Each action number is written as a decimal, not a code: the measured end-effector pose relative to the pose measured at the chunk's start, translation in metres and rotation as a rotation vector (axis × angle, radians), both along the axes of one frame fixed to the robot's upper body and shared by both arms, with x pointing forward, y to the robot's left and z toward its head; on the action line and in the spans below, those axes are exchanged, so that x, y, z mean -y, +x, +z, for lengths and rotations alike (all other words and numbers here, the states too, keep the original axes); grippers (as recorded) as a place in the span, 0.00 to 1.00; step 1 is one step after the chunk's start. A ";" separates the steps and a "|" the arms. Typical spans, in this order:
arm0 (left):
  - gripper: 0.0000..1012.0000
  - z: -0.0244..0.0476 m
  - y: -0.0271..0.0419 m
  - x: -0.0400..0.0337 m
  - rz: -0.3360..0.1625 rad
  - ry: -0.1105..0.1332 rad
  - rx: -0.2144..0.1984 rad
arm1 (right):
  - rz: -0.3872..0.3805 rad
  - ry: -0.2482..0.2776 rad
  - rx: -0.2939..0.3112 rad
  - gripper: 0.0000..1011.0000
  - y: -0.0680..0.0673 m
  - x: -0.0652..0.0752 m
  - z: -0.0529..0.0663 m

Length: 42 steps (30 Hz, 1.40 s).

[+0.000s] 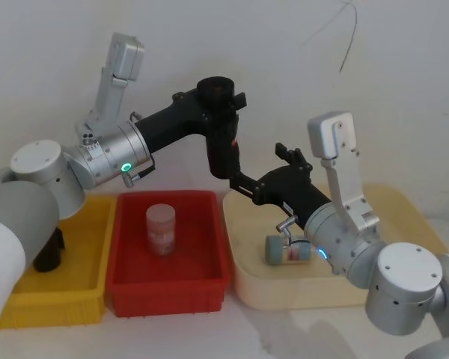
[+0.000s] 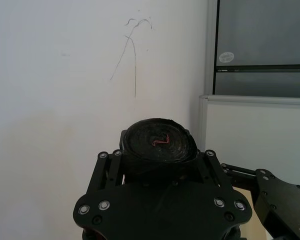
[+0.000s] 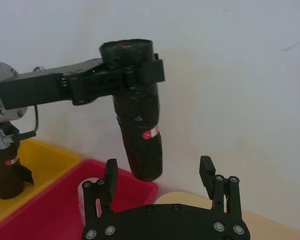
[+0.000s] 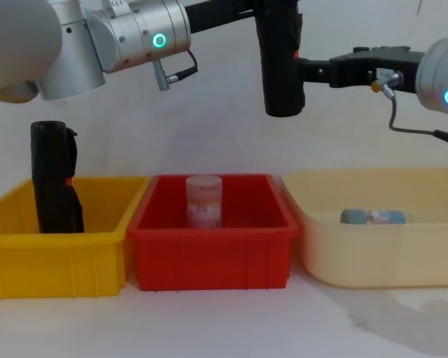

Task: Pick up the garbage bag with the one hand and transfer it to the other hand.

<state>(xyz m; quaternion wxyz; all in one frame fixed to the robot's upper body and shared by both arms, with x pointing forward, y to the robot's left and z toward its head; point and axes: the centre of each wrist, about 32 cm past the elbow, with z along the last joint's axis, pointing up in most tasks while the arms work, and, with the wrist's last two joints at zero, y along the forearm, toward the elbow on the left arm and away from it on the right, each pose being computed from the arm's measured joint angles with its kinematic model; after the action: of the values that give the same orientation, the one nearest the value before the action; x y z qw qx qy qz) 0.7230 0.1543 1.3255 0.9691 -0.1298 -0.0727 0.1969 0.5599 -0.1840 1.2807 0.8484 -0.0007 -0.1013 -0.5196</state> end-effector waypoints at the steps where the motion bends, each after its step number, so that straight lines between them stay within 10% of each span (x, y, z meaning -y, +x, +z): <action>1: 0.53 0.0000 0.0000 0.0000 0.000 0.000 0.000 | 0.002 0.000 0.001 0.99 0.000 0.000 0.000; 42: 0.53 -0.0001 0.0000 0.0000 0.000 0.000 0.000 | -0.004 -0.037 0.025 0.99 0.045 -0.046 0.002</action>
<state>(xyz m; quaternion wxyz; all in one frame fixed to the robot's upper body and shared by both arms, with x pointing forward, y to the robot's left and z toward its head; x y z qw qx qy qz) 0.7230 0.1543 1.3254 0.9691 -0.1297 -0.0726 0.1970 0.6052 -0.1377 1.2824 0.8457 -0.0100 -0.1213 -0.5195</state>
